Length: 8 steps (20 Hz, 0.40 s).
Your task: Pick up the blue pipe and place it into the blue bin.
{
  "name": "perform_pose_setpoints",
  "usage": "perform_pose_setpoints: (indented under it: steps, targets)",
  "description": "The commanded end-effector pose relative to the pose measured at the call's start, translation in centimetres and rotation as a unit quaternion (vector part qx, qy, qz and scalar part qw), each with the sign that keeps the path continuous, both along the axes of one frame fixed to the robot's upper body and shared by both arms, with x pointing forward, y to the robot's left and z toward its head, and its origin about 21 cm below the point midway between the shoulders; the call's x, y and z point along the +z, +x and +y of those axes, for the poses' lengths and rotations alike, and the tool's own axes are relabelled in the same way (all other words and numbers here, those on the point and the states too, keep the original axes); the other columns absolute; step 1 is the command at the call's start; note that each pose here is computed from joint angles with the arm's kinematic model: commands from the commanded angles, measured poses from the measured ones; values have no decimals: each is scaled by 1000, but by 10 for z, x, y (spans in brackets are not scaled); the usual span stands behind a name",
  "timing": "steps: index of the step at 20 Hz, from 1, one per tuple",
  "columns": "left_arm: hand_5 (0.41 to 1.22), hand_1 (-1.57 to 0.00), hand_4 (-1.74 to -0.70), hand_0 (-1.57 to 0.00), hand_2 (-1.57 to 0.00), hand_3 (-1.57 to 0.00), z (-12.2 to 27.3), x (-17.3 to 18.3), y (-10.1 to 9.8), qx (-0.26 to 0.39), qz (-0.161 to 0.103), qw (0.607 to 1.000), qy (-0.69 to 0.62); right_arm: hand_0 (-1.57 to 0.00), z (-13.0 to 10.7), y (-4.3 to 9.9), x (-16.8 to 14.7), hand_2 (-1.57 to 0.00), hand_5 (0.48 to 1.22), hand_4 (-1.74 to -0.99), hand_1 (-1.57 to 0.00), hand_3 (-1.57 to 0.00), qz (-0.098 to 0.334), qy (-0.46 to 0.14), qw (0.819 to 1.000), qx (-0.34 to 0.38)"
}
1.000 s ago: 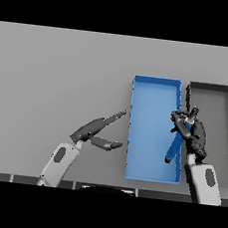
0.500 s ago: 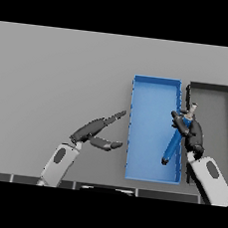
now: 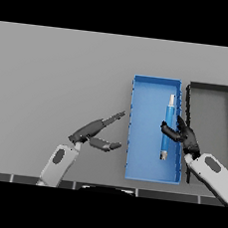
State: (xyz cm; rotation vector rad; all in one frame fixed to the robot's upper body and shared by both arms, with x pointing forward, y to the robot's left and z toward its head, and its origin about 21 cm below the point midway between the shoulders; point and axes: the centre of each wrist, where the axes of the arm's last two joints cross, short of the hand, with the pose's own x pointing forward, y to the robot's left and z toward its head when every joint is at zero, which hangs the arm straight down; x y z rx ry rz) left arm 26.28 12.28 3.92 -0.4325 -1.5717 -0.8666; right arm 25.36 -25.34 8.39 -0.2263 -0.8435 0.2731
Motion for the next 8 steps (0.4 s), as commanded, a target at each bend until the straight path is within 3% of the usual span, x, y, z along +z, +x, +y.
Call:
perform_pose_setpoints:
  steps: [1,8]
  targets:
    - [497,1,-931,1,1,1,-3,2,1,1,0,1000,2,-37,0,0,-2,-34,736,-1110,-35,-9,1,-5,1000,2]
    - [495,1,-930,1,1,1,-2,8,-2,-2,-4,1000,0,-19,1,-3,-2,-17,714,-1084,-17,-4,1,-11,1000,28]
